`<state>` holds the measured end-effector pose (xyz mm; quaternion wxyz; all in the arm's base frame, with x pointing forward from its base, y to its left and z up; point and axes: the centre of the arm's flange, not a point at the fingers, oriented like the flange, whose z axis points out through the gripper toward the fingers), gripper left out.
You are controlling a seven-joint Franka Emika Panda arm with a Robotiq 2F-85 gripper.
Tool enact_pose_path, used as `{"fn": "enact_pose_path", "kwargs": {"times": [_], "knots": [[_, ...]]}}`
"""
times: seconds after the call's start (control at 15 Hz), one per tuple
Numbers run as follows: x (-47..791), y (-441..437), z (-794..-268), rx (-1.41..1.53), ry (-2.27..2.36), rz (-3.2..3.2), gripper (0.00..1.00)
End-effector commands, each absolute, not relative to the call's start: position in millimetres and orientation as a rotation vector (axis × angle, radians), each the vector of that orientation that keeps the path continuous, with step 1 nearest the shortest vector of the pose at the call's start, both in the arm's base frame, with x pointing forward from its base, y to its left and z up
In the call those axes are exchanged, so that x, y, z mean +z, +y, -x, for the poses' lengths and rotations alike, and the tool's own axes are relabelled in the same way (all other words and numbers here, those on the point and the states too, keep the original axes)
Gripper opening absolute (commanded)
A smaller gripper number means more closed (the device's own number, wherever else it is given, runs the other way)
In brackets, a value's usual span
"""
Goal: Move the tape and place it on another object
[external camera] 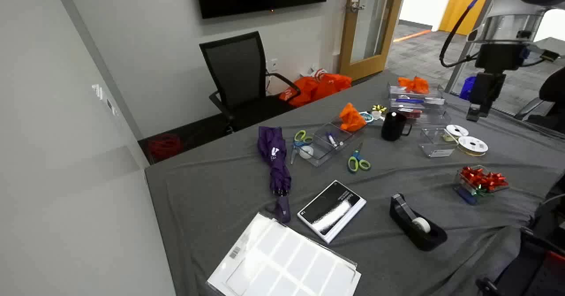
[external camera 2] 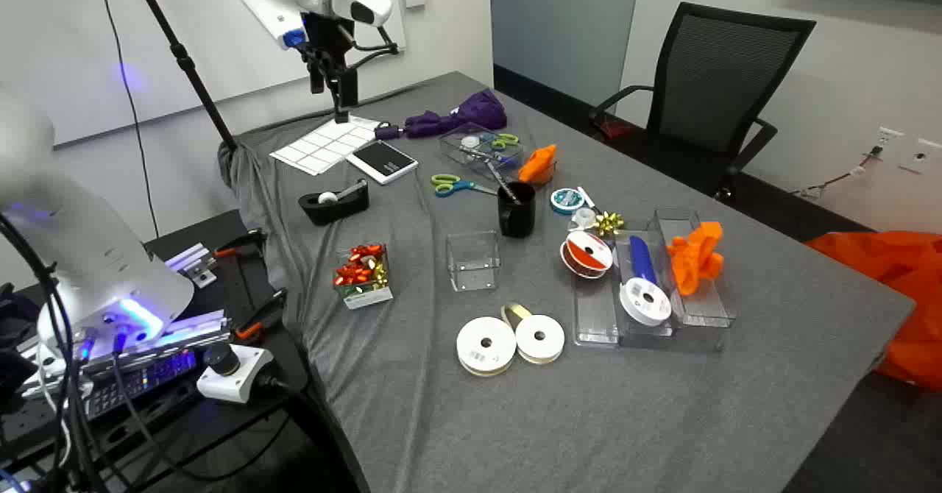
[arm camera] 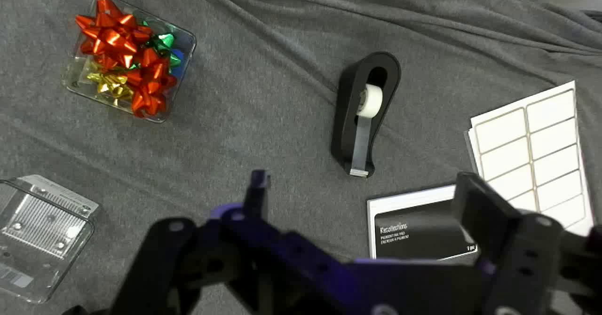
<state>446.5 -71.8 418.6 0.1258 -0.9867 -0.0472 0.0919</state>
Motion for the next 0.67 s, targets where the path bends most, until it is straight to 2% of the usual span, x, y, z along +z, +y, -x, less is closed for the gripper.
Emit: {"fn": "enact_pose_path", "kwargs": {"times": [0.0,0.27,0.6], "knots": [[418.6,-71.8,-446.6,0.268,-0.138,2.874,1.00],[416.7,-68.9,-446.5,0.277,-0.142,2.887,1.00],[396.7,-21.6,-450.9,0.300,0.000,2.970,1.00]]}}
